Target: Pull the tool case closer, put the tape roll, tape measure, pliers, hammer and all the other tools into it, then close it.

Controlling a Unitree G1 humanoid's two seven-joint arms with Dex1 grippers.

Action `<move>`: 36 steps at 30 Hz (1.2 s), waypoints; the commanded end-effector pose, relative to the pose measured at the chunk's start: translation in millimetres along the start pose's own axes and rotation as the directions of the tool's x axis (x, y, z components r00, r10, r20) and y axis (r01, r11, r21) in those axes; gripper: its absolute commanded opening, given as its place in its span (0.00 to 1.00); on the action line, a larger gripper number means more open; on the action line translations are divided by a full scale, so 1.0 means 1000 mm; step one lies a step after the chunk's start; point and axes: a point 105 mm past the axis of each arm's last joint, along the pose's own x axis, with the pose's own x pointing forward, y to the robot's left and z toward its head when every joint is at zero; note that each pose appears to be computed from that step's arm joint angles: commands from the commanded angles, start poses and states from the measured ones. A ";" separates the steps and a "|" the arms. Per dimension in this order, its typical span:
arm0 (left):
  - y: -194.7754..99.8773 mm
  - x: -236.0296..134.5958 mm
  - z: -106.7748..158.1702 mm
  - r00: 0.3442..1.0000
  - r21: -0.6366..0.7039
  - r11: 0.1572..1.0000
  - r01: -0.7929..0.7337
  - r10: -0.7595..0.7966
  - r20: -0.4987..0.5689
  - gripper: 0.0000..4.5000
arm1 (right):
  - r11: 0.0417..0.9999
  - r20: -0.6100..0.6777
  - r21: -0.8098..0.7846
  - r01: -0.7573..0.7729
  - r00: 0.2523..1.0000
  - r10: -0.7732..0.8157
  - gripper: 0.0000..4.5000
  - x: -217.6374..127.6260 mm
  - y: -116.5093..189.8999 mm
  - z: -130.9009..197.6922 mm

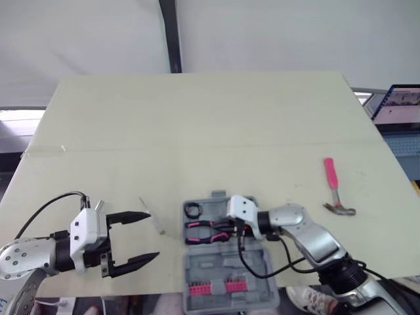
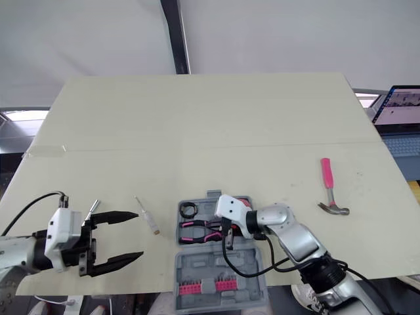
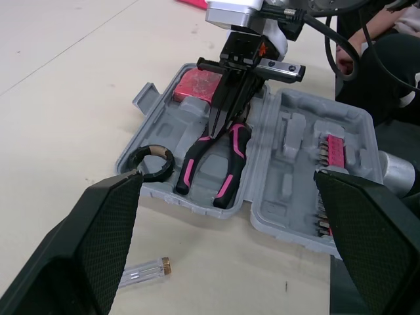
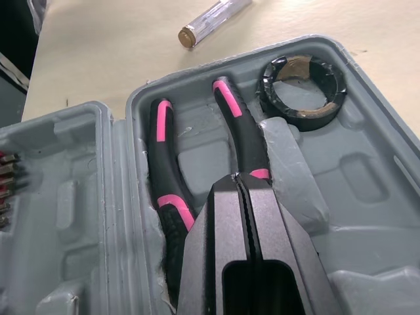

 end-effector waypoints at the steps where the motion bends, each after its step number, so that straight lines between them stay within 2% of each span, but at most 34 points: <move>1: 0.003 0.002 0.006 0.999 0.032 0.999 -0.033 0.032 0.011 1.00 | 0.995 0.085 -0.041 0.087 0.993 -0.083 0.01 -0.025 -0.010 0.027; 6: -0.002 0.007 -0.001 0.998 0.003 0.999 -0.054 0.054 0.034 1.00 | 0.981 0.065 -0.059 0.185 0.981 -0.181 0.01 -0.072 -0.011 0.025; 8: -0.005 0.007 -0.004 0.996 -0.019 0.997 -0.074 0.075 0.038 1.00 | 0.981 0.013 -0.021 0.190 0.982 -0.190 0.01 -0.092 -0.005 0.015; 9: -0.007 0.007 -0.008 0.995 -0.041 0.995 -0.088 0.089 0.034 1.00 | 0.980 -0.021 0.018 0.197 0.980 -0.196 0.06 -0.107 0.000 0.009; 11: -0.012 0.006 -0.013 0.995 -0.061 0.993 -0.100 0.101 0.025 1.00 | 0.978 -0.061 0.064 0.200 0.979 -0.196 0.19 -0.124 0.010 0.003; 13: -0.015 0.003 -0.017 0.993 -0.067 0.991 -0.119 0.121 0.019 1.00 | 0.975 -0.088 0.083 0.204 0.976 -0.197 0.39 -0.136 0.020 -0.002; 17: -0.026 -0.004 -0.023 0.987 -0.094 0.983 -0.157 0.160 0.024 1.00 | 0.962 -0.173 0.117 0.245 0.959 -0.223 0.83 -0.160 0.034 -0.021; 18: -0.027 -0.006 -0.025 0.984 -0.100 0.979 -0.175 0.178 0.018 1.00 | 0.960 -0.190 0.127 0.251 0.956 -0.225 0.98 -0.164 0.037 -0.029; 23: -0.032 -0.012 -0.026 0.972 -0.100 0.967 -0.235 0.236 -0.001 1.00 | 0.950 -0.225 0.157 0.270 0.946 -0.232 0.99 -0.172 0.046 -0.048; 27: -0.037 -0.011 -0.026 0.976 -0.079 0.974 -0.215 0.211 -0.046 1.00 | 0.950 -0.243 0.166 0.266 0.944 -0.222 0.99 -0.172 0.048 -0.053; 29: -0.034 -0.009 -0.029 0.967 -0.029 0.972 -0.231 0.227 -0.112 1.00 | 0.946 -0.265 0.186 0.267 0.940 -0.213 0.99 -0.172 0.047 -0.057; 31: -0.033 -0.007 -0.040 0.946 0.007 0.976 -0.219 0.214 -0.245 1.00 | 0.944 -0.281 0.191 0.271 0.936 -0.212 0.99 -0.172 0.046 -0.059; 32: -0.032 -0.004 -0.041 0.945 -0.021 0.976 -0.218 0.206 -0.252 1.00 | 0.944 -0.286 0.189 0.270 0.935 -0.210 0.94 -0.172 0.045 -0.059; 33: -0.034 0.001 -0.041 0.953 -0.054 0.980 -0.192 0.173 -0.248 0.94 | 0.946 -0.283 0.182 0.270 0.935 -0.212 0.87 -0.171 0.044 -0.058; 35: -0.035 0.007 -0.038 0.962 -0.092 0.982 -0.164 0.139 -0.235 0.81 | 0.949 -0.275 0.172 0.264 0.938 -0.211 0.70 -0.167 0.042 -0.057; 36: -0.033 0.009 -0.037 0.962 -0.095 0.983 -0.154 0.128 -0.240 0.69 | 0.950 -0.272 0.166 0.263 0.939 -0.212 0.57 -0.164 0.040 -0.057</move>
